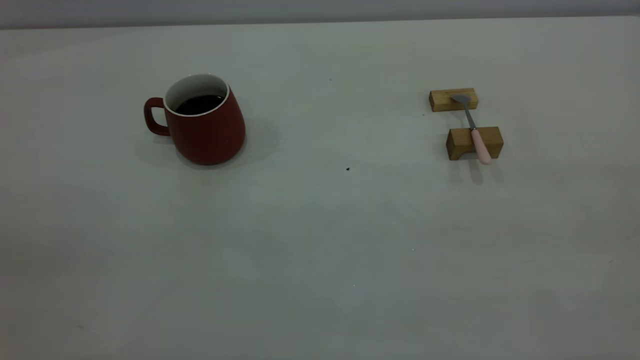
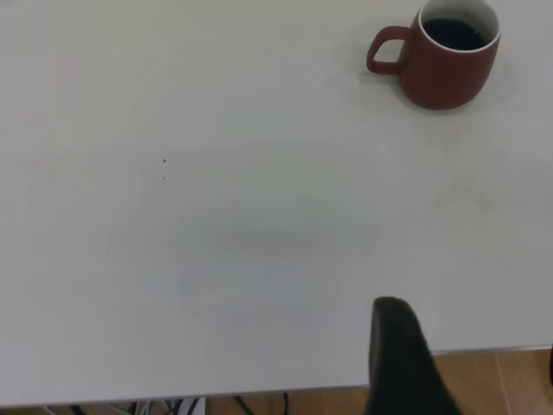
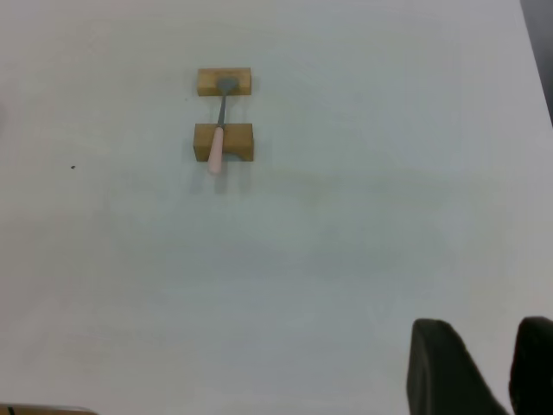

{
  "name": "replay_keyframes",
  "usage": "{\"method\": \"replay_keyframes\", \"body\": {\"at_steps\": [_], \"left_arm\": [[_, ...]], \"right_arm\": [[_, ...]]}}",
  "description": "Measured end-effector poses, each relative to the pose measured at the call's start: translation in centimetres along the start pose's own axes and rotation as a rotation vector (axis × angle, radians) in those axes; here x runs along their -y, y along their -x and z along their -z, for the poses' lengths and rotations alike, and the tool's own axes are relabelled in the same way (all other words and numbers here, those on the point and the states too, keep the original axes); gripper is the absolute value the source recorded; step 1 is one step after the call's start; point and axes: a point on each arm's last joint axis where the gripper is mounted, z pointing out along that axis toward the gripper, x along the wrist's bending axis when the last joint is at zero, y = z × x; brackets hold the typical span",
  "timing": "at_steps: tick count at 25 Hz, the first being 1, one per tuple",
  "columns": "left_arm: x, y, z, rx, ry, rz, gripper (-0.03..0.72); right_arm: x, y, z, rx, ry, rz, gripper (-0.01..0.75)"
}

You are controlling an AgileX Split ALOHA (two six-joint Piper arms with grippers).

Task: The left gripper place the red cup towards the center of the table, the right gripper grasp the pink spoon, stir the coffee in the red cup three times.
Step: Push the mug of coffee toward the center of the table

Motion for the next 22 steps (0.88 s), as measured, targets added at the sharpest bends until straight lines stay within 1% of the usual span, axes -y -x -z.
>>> {"method": "replay_keyframes", "body": {"at_steps": [5,7,9,13,17,19,20,22], "left_arm": [[0.0,0.0,0.0,-0.001,0.0,0.0,0.483],[-0.6,0.0,0.1,-0.001,-0.02,-0.008,0.489],[-1.7,0.0,-0.2,0.0,-0.085,-0.019,0.49],[-4.7,0.1,-2.4,0.004,-0.264,-0.036,0.49],[-8.4,0.2,-6.6,0.006,-0.348,-0.028,0.49],[-9.9,0.3,-8.8,0.004,-0.373,-0.014,0.49],[-10.6,0.3,-10.4,0.001,-0.416,-0.012,0.49],[-12.2,0.3,-12.9,-0.006,-0.436,-0.019,0.49]], "right_arm": [[0.0,0.0,0.0,0.0,0.0,0.0,0.237],[0.0,0.0,0.0,0.0,0.0,0.0,0.237],[0.0,0.0,0.0,0.0,0.0,0.0,0.237],[0.0,0.0,0.0,0.0,0.0,0.0,0.237],[0.0,0.0,0.0,0.0,0.0,0.0,0.237],[0.0,0.0,0.0,0.0,0.0,0.0,0.237],[0.0,0.0,0.0,0.0,0.0,0.0,0.237],[0.0,0.0,0.0,0.0,0.0,0.0,0.237]]}}
